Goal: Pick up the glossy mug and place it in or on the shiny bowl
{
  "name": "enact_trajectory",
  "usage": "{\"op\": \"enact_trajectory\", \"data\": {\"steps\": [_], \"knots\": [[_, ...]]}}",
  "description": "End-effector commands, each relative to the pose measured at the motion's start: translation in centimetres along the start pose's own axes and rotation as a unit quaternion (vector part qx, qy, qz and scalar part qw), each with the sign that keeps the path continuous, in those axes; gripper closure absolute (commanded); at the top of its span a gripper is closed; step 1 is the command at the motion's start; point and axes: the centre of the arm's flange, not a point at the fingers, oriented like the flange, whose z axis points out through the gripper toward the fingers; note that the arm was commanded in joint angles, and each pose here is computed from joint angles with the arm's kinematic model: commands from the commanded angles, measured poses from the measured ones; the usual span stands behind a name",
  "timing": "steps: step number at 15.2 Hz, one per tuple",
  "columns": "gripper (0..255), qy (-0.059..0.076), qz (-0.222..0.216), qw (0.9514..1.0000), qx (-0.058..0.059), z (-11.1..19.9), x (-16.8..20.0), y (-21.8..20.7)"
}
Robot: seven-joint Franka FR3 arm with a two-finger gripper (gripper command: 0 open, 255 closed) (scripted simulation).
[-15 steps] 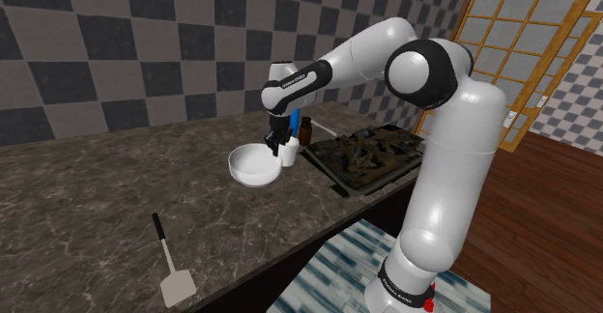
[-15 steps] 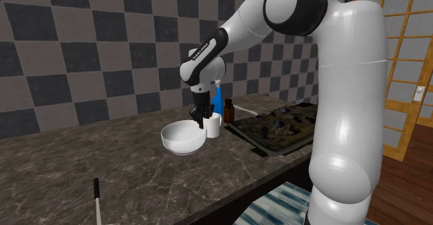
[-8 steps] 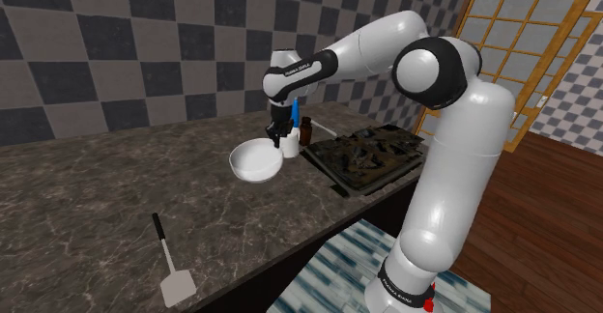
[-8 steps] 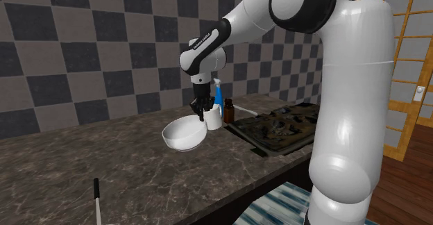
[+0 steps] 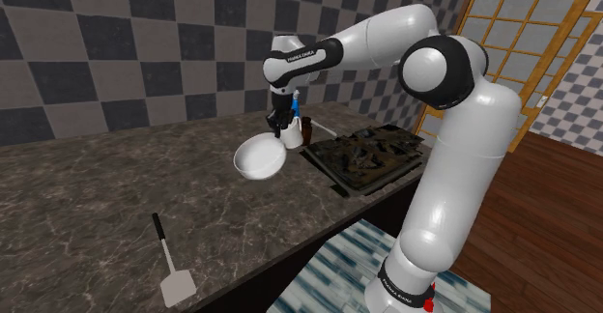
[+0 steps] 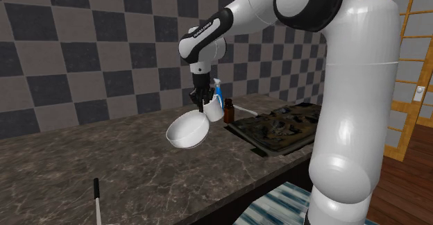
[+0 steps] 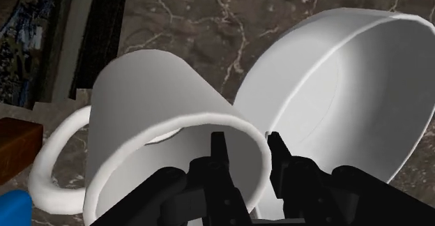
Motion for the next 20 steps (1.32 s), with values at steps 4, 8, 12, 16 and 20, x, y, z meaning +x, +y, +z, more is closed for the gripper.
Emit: {"op": "enact_trajectory", "data": {"steps": [4, 8, 12, 16, 20], "knots": [[255, 0.005, 0.001, 1.0000, -0.001, -3.1, -0.2, 0.3], [255, 0.005, 0.001, 1.0000, -0.001, -5.2, -0.2, 0.4], [255, 0.005, 0.001, 1.0000, -0.001, -6.6, 0.0, -2.1], [255, 0.005, 0.001, 1.0000, -0.001, -7.7, 0.5, -7.3], [255, 0.005, 0.001, 1.0000, -0.001, -8.8, 1.0, -12.4]]}}
